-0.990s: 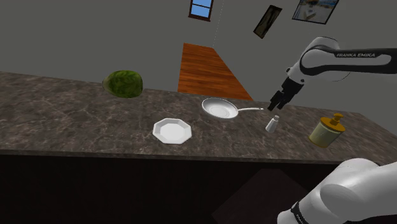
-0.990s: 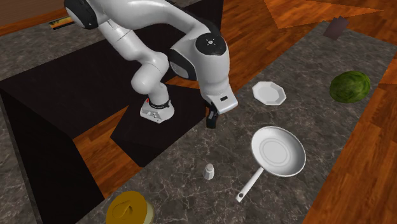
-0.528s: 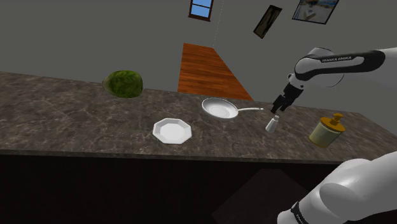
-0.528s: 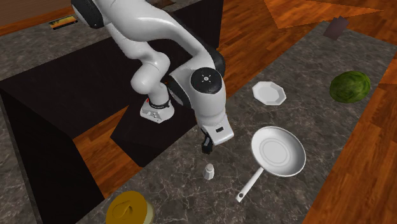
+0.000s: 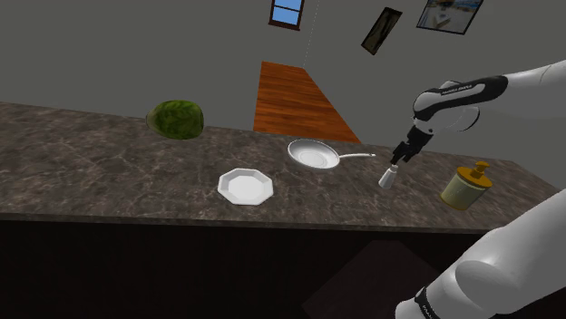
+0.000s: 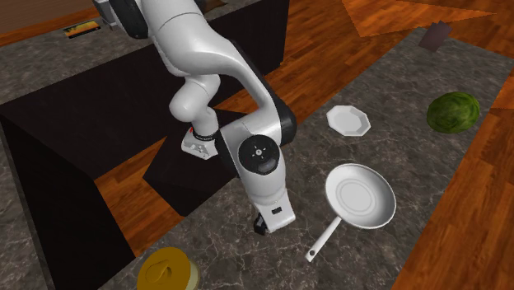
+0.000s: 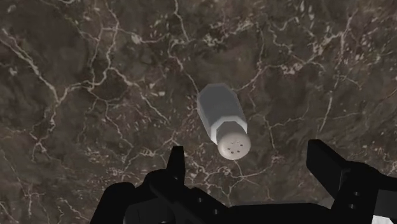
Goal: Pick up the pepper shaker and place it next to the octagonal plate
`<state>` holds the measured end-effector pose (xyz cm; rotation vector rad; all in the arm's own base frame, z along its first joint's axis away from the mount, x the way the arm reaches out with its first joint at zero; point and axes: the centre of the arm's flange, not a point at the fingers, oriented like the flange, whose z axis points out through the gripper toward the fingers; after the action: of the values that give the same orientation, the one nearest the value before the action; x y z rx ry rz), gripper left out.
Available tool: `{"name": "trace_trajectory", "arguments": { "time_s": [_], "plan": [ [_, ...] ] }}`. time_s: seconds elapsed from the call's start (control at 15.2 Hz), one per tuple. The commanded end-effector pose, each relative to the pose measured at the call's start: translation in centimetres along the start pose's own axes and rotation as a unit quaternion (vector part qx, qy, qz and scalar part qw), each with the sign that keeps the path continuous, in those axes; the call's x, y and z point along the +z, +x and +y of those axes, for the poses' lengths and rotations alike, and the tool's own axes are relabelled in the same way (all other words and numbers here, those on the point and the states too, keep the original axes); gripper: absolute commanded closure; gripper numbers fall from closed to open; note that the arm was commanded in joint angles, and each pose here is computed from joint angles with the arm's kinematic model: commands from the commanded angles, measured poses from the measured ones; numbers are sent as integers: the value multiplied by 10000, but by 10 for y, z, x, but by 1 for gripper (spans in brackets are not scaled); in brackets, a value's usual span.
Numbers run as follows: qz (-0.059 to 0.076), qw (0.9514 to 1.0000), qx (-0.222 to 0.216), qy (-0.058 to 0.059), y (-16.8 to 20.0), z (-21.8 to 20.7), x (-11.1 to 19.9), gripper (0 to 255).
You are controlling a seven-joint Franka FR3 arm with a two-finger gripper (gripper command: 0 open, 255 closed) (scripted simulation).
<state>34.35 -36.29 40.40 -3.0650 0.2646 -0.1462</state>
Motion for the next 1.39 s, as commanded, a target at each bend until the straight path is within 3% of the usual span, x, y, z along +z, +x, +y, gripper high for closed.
{"name": "trace_trajectory", "arguments": {
  "time_s": [0.0, 0.4, 0.86, 0.92, 1.32],
  "plan": [
    [0, 10000, 6, -11, 2, 6, 10, 0],
    [0, 10000, 6, -11, 2, 6, 39, 0],
    [0, 10000, 6, -11, 2, 6, 39, 0],
    [0, 10000, 6, -11, 2, 6, 39, 255],
    [0, 10000, 6, -11, 2, 6, 39, 255]
  ]
}}
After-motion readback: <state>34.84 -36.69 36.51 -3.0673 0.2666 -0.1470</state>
